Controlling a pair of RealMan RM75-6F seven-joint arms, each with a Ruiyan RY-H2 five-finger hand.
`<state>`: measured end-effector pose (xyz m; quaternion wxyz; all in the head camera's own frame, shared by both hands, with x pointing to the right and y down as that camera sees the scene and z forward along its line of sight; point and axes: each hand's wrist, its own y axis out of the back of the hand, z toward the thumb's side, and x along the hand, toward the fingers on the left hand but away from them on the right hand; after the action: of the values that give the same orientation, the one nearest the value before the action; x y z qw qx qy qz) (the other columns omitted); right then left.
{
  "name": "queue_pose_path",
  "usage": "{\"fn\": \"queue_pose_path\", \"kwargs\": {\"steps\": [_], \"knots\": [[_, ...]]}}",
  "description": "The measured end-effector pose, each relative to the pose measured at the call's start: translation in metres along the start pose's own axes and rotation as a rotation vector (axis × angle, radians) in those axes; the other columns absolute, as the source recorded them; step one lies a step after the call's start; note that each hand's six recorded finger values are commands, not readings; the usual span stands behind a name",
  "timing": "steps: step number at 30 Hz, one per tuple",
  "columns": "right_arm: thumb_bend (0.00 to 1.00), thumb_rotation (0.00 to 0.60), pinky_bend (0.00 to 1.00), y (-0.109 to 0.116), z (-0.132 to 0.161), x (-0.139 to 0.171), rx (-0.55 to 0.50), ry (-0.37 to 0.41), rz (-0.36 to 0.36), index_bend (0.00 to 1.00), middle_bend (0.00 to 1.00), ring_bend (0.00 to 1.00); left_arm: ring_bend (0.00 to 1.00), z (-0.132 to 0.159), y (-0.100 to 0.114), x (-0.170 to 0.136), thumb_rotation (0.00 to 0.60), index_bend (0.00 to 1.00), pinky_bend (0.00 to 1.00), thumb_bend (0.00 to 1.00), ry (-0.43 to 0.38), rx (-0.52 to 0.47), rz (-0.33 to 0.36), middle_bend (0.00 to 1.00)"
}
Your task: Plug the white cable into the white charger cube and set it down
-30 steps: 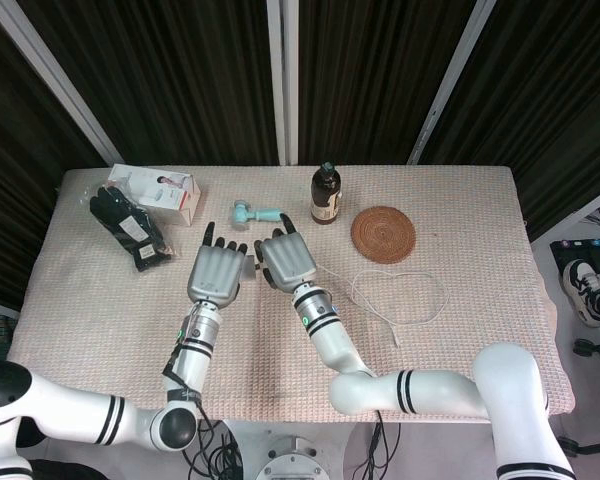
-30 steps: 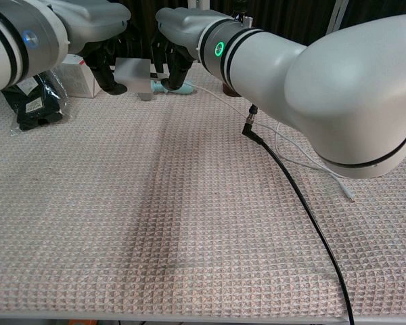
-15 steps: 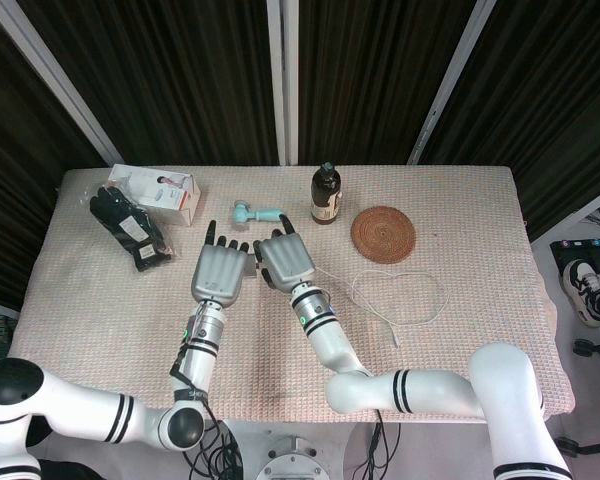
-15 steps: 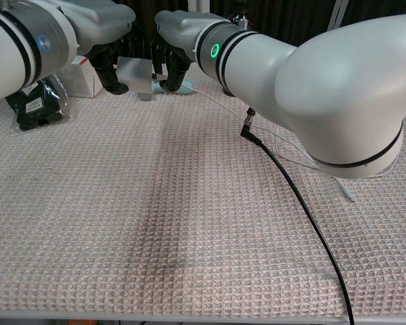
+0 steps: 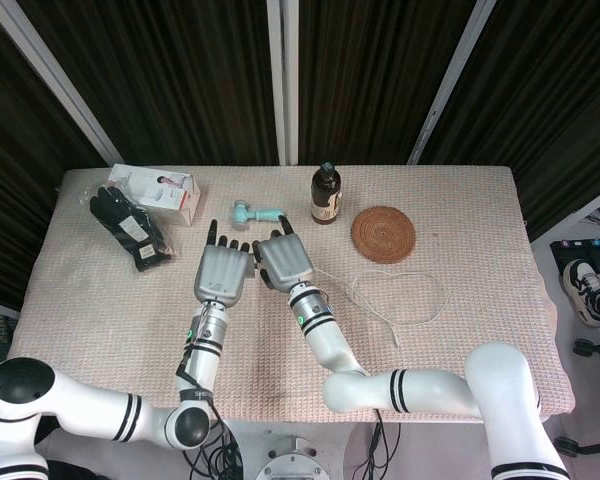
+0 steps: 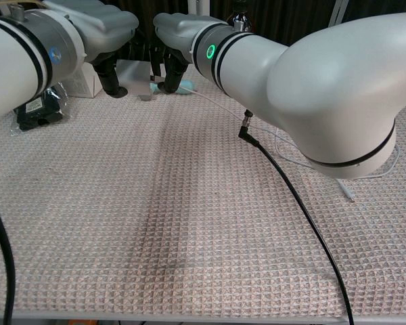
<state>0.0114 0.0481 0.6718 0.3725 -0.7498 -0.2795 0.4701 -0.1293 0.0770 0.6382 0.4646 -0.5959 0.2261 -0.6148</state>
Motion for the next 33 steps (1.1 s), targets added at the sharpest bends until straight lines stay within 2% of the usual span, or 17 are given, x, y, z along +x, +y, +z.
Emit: {"fn": "queue_pose_path", "kwargs": {"steps": [12,33], "knots": [[0.37,0.6,0.05,0.0,0.0,-0.002,0.009,-0.022,0.02,0.64,0.53,0.3,0.26,0.004,-0.008,0.002,0.6,0.43,0.05,0.35,0.001,0.079,0.022,0.46],[0.37,0.6,0.03,-0.007,0.002,-0.004,-0.007,-0.036,0.036,0.62,0.53,0.3,0.26,0.008,-0.01,0.005,0.6,0.43,0.05,0.34,0.01,0.064,0.011,0.46]]}}
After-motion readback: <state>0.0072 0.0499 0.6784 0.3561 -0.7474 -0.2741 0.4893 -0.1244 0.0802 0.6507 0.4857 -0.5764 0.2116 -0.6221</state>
